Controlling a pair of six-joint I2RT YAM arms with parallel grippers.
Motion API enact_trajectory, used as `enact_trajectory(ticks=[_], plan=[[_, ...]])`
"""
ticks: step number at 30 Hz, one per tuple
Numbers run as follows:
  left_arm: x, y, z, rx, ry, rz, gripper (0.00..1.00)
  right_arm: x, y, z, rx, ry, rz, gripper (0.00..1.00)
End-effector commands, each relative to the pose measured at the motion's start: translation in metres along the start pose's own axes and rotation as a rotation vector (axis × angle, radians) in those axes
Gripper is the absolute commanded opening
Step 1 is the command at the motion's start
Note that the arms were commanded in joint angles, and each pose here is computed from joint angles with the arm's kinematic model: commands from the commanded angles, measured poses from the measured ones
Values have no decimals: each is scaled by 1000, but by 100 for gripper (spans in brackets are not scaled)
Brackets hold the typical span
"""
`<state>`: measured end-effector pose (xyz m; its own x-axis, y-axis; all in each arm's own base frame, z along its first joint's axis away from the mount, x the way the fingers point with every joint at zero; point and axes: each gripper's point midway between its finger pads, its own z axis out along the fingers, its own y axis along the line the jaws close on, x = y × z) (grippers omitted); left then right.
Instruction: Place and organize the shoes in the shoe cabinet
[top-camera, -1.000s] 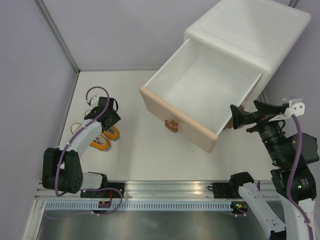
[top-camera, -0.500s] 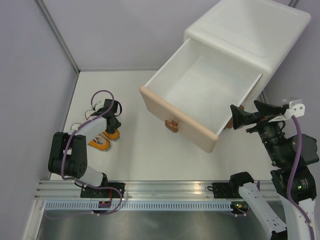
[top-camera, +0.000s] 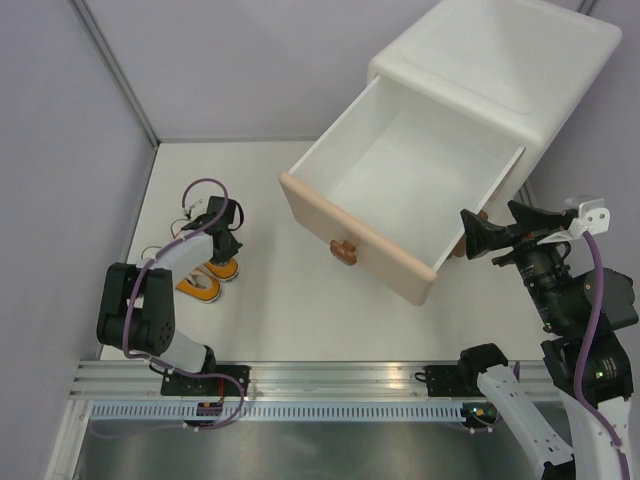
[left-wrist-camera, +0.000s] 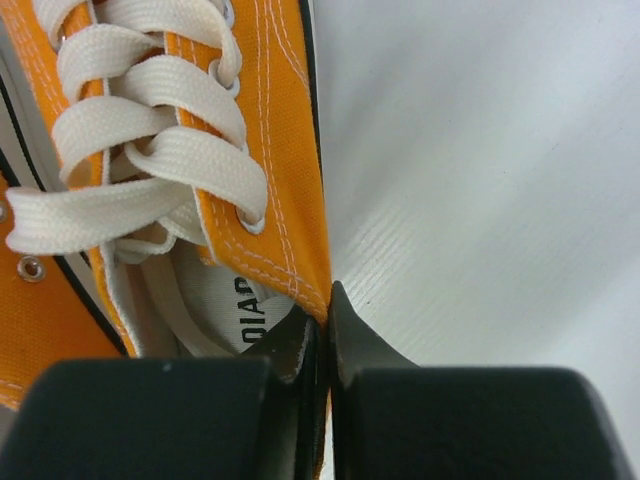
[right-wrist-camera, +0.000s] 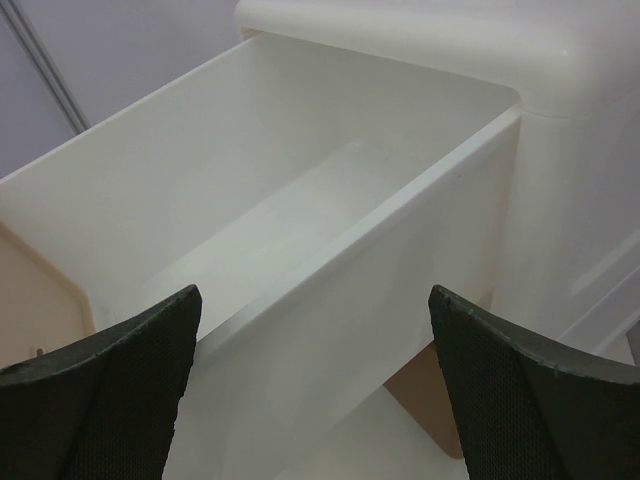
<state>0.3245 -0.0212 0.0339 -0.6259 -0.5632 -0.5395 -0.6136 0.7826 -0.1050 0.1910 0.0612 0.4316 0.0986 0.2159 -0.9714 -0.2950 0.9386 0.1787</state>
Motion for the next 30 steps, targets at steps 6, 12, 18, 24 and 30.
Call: enact_trajectory(ticks=[6, 12, 18, 24, 30], plan=[[-69, -22, -66, 139, -203, 75, 2, 24, -4, -4, 7, 100, -25, 98], [-107, -36, -125, 213, -335, 140, 2, 20, -1, -3, -3, 91, -13, 98], [-136, -67, -202, 315, -486, 221, 2, 11, 1, -7, -6, 72, -6, 98], [-156, -101, -287, 418, -656, 314, 2, -2, 5, -15, -12, 47, 3, 98], [-176, -126, -366, 487, -808, 380, 2, -8, 7, -20, -23, 38, 1, 98]])
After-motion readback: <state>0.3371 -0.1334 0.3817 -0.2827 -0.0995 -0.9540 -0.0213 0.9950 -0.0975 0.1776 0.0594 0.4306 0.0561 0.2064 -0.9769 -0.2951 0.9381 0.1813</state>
